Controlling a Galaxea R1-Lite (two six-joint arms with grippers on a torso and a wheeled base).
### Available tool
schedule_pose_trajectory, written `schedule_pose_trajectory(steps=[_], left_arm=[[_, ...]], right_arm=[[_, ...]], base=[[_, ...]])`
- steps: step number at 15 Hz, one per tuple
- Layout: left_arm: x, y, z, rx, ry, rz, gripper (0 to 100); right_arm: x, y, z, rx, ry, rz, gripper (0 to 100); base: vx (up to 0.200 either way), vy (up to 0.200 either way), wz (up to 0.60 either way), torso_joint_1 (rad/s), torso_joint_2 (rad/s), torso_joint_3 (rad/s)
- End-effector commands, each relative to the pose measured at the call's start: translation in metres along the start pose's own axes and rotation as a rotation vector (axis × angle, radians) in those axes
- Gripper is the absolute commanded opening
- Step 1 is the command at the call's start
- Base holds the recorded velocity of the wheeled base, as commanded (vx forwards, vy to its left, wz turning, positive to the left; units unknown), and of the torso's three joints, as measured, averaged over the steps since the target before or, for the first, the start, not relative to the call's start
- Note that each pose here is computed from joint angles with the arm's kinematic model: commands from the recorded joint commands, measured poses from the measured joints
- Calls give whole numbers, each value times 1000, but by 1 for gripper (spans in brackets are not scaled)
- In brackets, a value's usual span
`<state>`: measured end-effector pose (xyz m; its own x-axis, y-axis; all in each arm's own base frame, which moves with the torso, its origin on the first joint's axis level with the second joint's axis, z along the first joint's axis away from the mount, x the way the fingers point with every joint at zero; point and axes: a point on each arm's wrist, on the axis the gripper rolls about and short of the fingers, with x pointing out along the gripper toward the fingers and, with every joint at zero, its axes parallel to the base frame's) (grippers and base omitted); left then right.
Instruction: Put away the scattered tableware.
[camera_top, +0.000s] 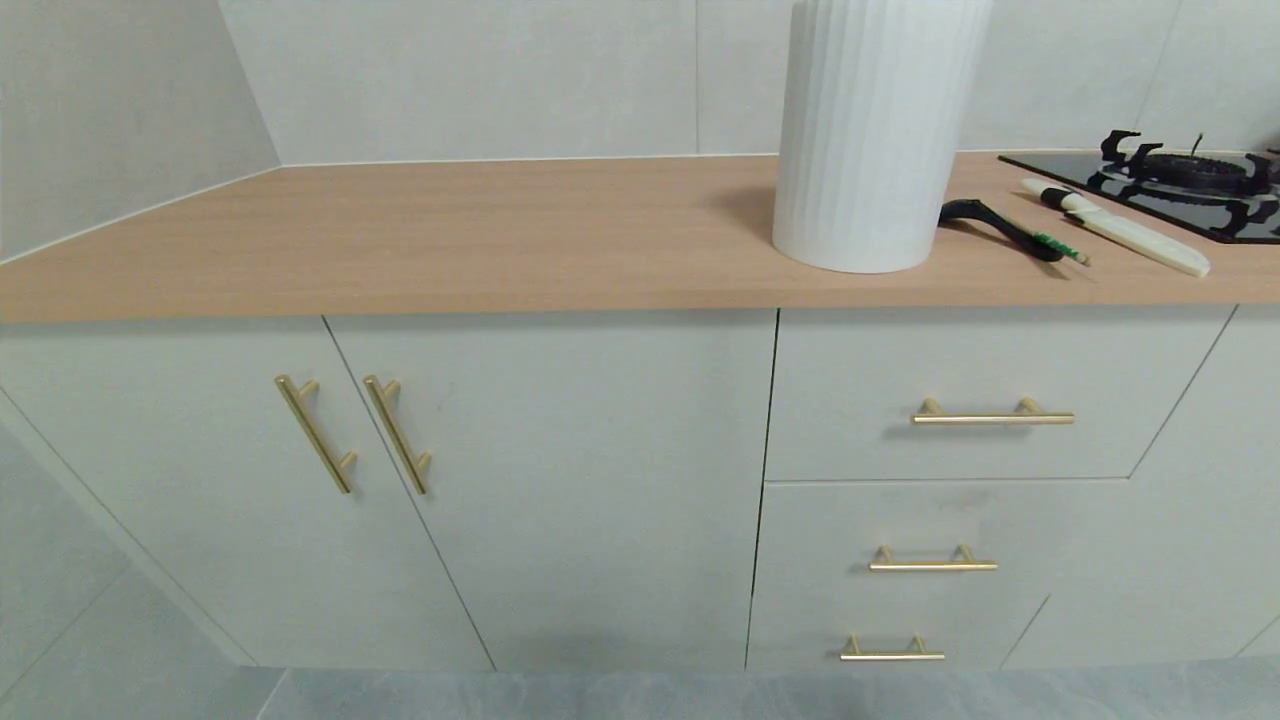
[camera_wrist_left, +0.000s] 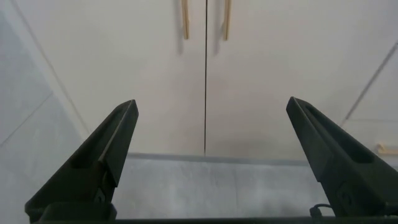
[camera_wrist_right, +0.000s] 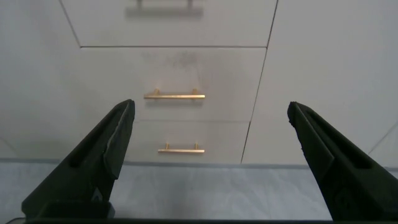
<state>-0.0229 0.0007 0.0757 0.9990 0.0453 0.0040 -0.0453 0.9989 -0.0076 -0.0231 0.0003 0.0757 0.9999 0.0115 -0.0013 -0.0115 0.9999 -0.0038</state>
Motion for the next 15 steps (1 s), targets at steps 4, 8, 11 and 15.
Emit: schedule_pose_trajectory(steps=[4, 8, 11, 15], left_arm=[[0, 0, 0, 0, 1, 1, 100], [0, 0, 0, 0, 1, 1, 100], [0, 0, 0, 0, 1, 1, 100], [0, 0, 0, 0, 1, 1, 100]], right_arm=[[0, 0, 0, -4, 2, 4, 100], [0, 0, 15, -12, -9, 15, 100], [25, 0, 67, 9, 126, 100, 100], [124, 18, 83, -24, 534, 217, 100]], base=[[0, 0, 0, 0, 0, 0], [0, 0, 0, 0, 0, 0], [0, 0, 0, 0, 0, 0], [0, 0, 0, 0, 0, 0]])
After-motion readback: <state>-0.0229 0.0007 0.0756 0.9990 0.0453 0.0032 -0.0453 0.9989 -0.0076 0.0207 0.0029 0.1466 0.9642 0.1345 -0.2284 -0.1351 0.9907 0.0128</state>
